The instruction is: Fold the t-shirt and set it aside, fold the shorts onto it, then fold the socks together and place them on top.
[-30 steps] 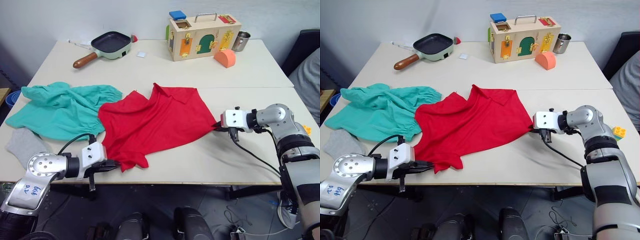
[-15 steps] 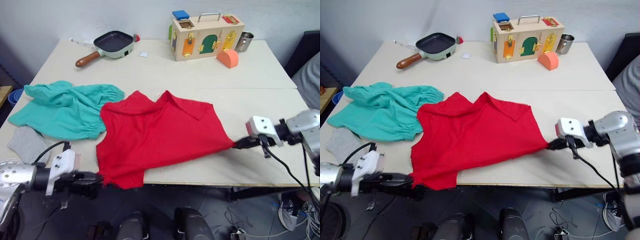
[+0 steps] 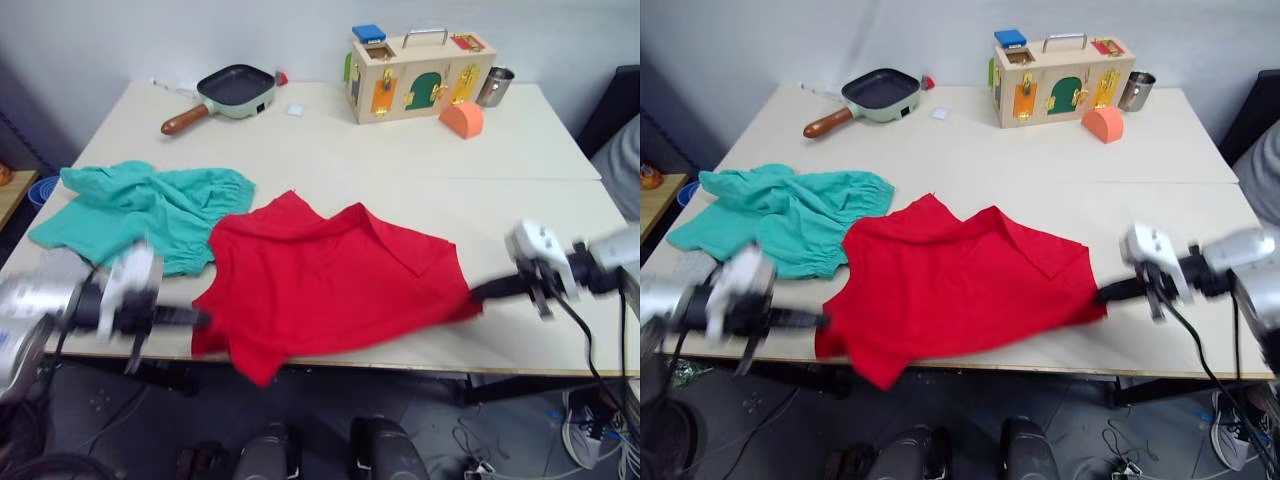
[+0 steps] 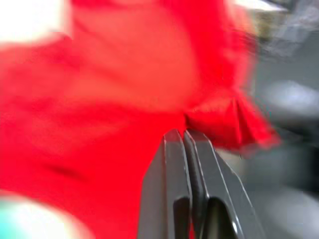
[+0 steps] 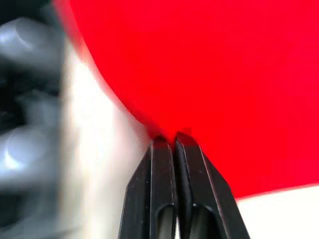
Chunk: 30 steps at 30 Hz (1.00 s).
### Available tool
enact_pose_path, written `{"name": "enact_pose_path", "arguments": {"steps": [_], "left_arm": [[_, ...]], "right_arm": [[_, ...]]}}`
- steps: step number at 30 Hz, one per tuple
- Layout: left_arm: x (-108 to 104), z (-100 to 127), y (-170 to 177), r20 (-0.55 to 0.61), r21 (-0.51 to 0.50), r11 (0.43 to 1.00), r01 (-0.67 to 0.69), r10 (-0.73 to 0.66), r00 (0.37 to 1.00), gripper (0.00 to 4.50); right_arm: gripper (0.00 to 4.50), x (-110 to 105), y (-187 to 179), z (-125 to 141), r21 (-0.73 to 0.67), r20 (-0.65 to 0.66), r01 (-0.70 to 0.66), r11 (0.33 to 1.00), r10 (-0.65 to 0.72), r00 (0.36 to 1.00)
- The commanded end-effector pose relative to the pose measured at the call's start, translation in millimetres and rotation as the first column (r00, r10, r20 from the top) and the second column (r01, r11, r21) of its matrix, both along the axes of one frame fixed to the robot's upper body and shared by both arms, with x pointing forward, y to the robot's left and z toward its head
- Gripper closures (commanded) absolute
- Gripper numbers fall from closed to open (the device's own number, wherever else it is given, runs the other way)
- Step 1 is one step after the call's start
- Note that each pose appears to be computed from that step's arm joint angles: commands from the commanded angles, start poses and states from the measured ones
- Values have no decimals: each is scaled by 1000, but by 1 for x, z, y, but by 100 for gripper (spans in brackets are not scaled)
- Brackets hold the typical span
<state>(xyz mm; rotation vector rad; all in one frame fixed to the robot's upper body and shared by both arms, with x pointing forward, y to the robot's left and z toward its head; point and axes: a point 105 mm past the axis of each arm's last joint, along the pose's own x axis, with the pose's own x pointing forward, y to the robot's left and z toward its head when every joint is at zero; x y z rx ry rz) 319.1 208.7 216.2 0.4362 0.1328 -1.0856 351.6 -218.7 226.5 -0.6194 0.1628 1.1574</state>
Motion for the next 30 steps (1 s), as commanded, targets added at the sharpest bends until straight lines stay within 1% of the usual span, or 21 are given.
{"name": "enact_pose_path", "arguments": {"steps": [1, 3, 5, 6, 8, 9, 10, 12, 15, 17, 19, 20, 21, 22, 23, 24, 25, 26, 27, 29, 30], "left_arm": [[53, 43, 9, 204, -36, 982, -186, 190, 960, 450], [82, 104, 3, 379, -162, 955, -247, 291, 879, 450], [93, 150, 0, 489, -255, 929, -269, 364, 793, 450], [92, 186, 0, 562, -334, 901, -276, 425, 709, 450], [72, 261, 5, 667, -503, 830, -240, 549, 504, 450], [53, 293, 8, 703, -573, 801, -171, 588, 400, 450], [40, 310, 9, 718, -608, 784, -122, 609, 335, 450], [26, 319, 3, 751, -600, 800, -12, 568, 337, 450], [22, 304, -1, 816, -511, 858, 47, 467, 342, 450], [17, 290, -3, 851, -454, 884, 109, 394, 346, 450], [21, 268, -3, 870, -387, 916, 105, 324, 372, 450], [25, 249, -1, 863, -360, 928, 100, 290, 412, 450], [35, 215, 0, 836, -302, 951, 70, 229, 498, 450], [39, 192, 0, 810, -262, 963, 59, 186, 557, 450], [39, 168, -1, 797, -203, 978, 56, 132, 589, 450], [37, 131, -2, 757, -122, 991, 51, 59, 650, 450], [32, 109, -2, 727, -72, 996, 56, 14, 687, 450], [23, 78, -4, 662, -45, 996, 77, -28, 749, 450], [14, 60, -6, 613, -39, 995, 92, -49, 789, 450], [-5, 37, -11, 528, -65, 992, 106, -56, 847, 450], [-17, 23, -15, 488, -16, 992, 129, -105, 867, 450]], "right_arm": [[445, 35, -17, 72, 120, 336, 179, 976, -210, 918], [445, 50, -15, 133, 243, 543, 252, 937, -346, 765], [445, 53, -17, 175, 363, 635, 284, 887, -459, 622], [445, 50, -21, 202, 440, 670, 295, 848, -528, 521], [445, 34, -28, 249, 552, 724, 280, 786, -618, 308], [445, 25, -31, 264, 582, 735, 260, 771, -635, 239], [445, 20, -33, 272, 596, 739, 247, 764, -643, 203], [445, 17, -37, 272, 571, 770, 261, 778, -618, 158], [445, 21, -47, 253, 534, 784, 299, 791, -595, 176], [445, 25, -57, 236, 527, 770, 321, 787, -602, 212], [445, 30, -69, 214, 513, 748, 360, 779, -611, 259], [445, 35, -74, 194, 495, 730, 379, 782, -611, 307], [445, 41, -77, 165, 436, 714, 408, 802, -584, 386], [445, 43, -79, 146, 393, 700, 422, 817, -563, 439], [445, 44, -77, 126, 357, 684, 410, 839, -534, 496], [445, 45, -77, 97, 296, 653, 413, 861, -498, 571], [445, 44, -77, 79, 260, 628, 410, 874, -475, 617], [445, 38, -73, 47, 180, 598, 368, 912, -398, 696], [445, 31, -69, 26, 129, 575, 331, 935, -343, 743], [445, 12, -66, -8, 65, 485, 241, 968, -242, 841], [445, 0, -66, -30, 26, 418, 194, 981, -187, 889]]}}
